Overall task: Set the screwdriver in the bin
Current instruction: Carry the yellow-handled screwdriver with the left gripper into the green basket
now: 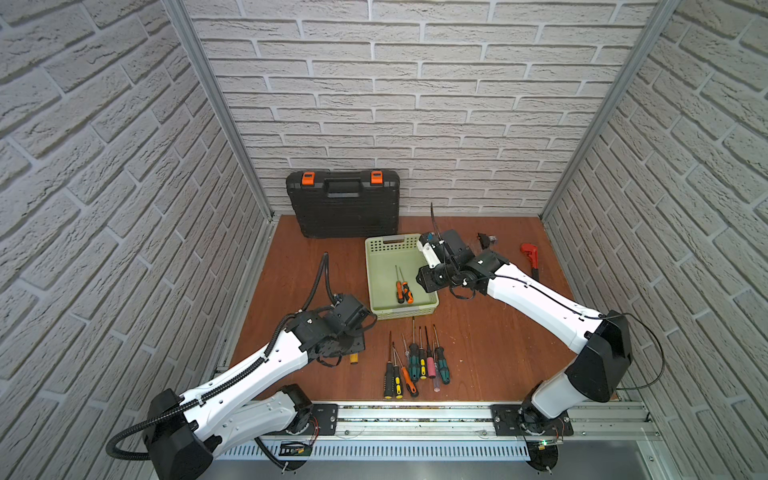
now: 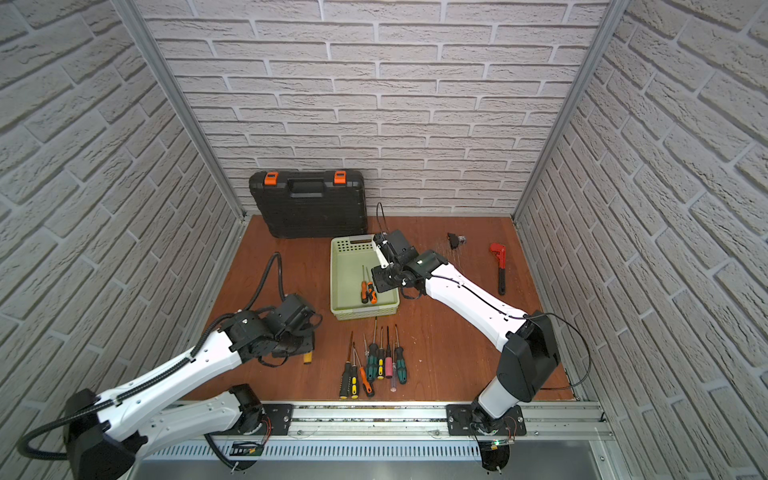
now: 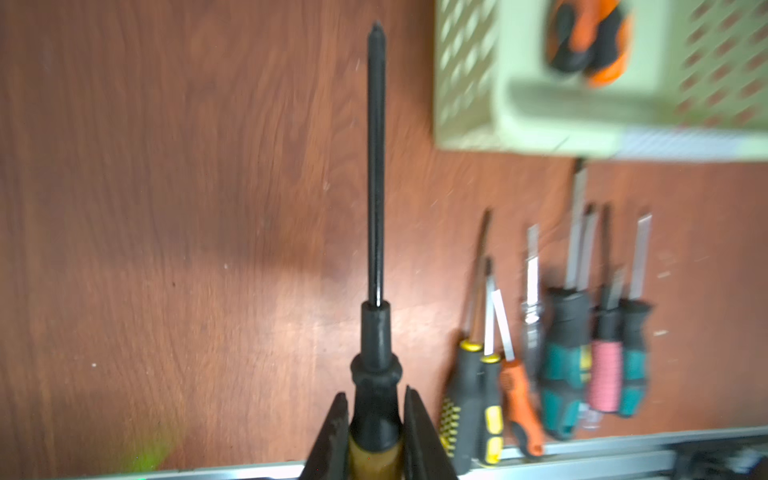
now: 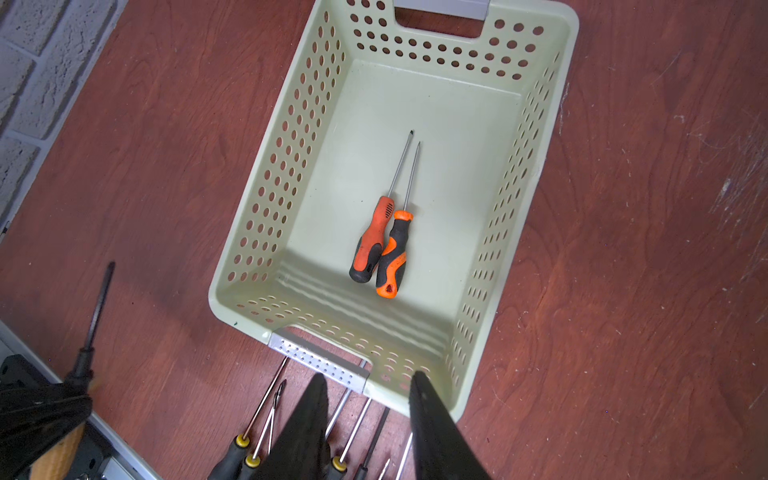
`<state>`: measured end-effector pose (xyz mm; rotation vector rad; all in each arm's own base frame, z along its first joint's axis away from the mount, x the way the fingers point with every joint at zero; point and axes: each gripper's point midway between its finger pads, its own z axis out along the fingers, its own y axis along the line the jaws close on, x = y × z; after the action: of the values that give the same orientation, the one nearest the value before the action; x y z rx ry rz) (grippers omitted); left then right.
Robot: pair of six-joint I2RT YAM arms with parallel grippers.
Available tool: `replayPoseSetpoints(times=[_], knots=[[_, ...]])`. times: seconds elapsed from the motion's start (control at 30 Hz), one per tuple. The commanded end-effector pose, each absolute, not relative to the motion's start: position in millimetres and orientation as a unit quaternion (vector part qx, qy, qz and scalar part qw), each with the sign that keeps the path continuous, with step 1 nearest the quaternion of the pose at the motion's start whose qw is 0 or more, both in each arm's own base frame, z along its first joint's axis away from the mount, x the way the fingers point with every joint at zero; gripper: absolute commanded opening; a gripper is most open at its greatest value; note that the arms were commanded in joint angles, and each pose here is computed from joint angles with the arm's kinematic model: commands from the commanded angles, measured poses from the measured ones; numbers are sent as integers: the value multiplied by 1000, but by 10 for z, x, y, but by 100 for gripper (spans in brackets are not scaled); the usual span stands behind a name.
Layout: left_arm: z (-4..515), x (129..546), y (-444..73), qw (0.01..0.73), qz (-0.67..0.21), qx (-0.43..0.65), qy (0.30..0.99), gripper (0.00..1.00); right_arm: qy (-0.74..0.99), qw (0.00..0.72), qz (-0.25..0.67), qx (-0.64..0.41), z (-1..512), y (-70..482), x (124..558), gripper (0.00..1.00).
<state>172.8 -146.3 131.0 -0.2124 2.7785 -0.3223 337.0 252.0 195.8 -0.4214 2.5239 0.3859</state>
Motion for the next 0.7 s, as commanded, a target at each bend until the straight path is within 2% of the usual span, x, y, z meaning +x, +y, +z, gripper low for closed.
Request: replayPoseSetpoints(times=[0.0,0.13,0.37,0.5,0.67], knots=[[1703,2115,-1623,210,-138,-52,966,6,925,307,168,-151,2194,2576,3406,36],[1935,2589,-1935,214,-150,8,965,6,924,309,165,-151,2208,2539,3374,36],[1863,3320,-2390,214,-160,37,963,4,919,317,183,-146,2275,2526,3297,38],[1617,3511,-2546,187,-151,41,970,4,920,318,179,-143,2275,2448,3223,43],[1234,3602,-2482,161,-112,27,980,4,926,306,176,-134,2196,2347,3091,45]])
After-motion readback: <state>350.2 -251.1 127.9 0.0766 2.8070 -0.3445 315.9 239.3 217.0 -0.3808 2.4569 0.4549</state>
